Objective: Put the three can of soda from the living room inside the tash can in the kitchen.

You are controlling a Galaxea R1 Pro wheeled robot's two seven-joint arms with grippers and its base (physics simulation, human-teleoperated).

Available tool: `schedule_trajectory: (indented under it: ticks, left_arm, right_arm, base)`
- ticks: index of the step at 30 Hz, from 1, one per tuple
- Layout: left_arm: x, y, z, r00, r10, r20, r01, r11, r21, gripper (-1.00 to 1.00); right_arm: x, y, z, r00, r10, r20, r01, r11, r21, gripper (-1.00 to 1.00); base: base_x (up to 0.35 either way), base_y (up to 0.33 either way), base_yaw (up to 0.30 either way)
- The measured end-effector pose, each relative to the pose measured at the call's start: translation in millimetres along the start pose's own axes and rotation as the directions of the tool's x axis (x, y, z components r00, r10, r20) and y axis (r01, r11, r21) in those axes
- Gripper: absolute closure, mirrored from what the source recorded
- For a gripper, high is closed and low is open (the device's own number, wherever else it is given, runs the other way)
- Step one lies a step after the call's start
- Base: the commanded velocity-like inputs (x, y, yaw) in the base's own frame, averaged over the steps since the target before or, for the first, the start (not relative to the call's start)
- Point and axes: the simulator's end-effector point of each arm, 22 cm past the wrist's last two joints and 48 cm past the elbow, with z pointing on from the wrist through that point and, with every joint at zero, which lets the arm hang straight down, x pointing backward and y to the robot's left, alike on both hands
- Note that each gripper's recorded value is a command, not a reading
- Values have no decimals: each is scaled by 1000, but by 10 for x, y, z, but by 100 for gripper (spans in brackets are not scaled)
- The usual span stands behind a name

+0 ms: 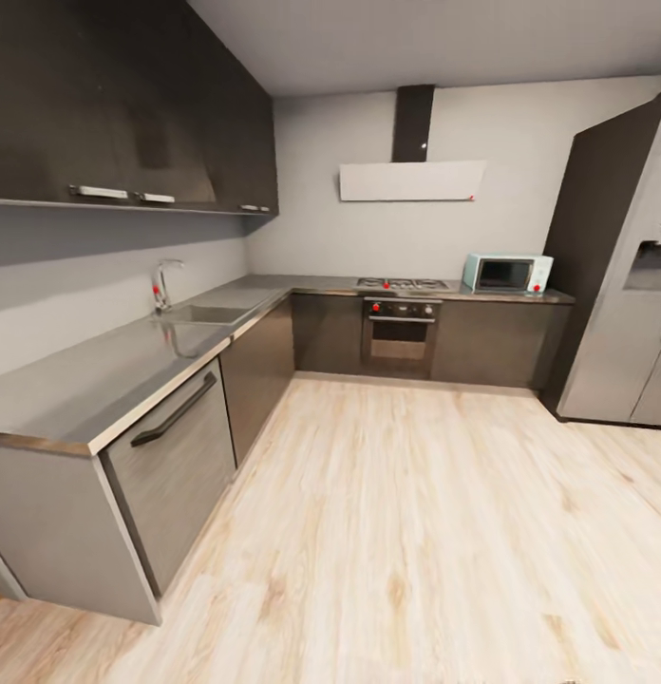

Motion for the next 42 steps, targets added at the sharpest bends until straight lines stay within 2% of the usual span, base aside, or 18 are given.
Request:
schedule_trajectory:
  ticks: [42]
  left_arm:
    - [-29, -1, 0, 1000, 1, 13, -1, 1000, 0, -100]
  right_arm:
    - [1, 41, 0, 1000, -2, 0, 2, 1000, -19, -100]
  base:
    - [0, 0, -287]
